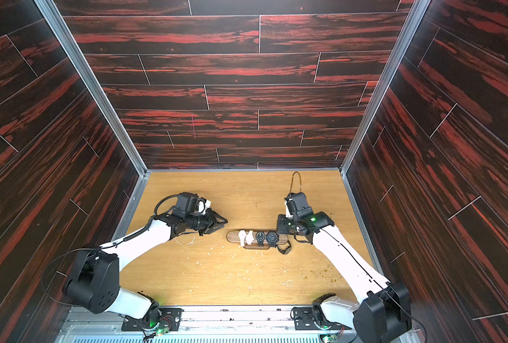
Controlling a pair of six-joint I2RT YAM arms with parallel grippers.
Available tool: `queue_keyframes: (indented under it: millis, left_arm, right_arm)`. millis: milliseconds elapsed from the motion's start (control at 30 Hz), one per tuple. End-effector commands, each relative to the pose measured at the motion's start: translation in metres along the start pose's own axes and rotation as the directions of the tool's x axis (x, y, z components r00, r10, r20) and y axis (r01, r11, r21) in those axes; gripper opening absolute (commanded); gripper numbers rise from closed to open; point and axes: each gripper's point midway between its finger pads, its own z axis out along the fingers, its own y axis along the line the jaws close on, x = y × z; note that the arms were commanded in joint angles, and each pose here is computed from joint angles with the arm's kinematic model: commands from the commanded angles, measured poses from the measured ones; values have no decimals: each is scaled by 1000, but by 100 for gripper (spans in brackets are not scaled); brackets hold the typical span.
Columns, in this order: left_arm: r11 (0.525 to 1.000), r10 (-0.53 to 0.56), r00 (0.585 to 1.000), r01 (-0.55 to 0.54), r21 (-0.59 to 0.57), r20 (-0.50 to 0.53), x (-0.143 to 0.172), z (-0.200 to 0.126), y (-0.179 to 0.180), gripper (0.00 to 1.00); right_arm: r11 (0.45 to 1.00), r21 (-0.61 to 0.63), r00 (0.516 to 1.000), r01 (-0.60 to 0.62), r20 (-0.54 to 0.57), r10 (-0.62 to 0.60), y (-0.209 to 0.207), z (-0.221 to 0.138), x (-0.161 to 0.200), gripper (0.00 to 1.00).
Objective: Place watch on stand
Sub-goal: Adjust the watch on the stand, then move the watch to the center of the board.
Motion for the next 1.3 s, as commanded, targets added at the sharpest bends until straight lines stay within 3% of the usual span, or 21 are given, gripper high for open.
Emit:
queue_keyframes:
  millis: [0, 300, 633, 1267]
  left_arm:
    - [998, 65, 997, -64, -29, 32, -3, -19, -8, 31]
    - [995, 97, 994, -96, -37, 43, -5, -27, -12, 31]
    - [997, 73, 997, -71, -44, 40, -1, -23, -1, 31]
    - [998, 55, 998, -53, -45, 37, 0, -20, 4, 31]
  right_arm:
    - [998, 45, 999, -32, -31, 33, -22, 1, 11, 0]
    - [982, 41, 977, -184, -100, 187, -54, 19, 42, 6]
    - [965, -39, 944, -259, -221, 245, -51, 60, 63, 25]
    - [957, -7, 929, -289, -243, 279, -69, 92, 65, 29]
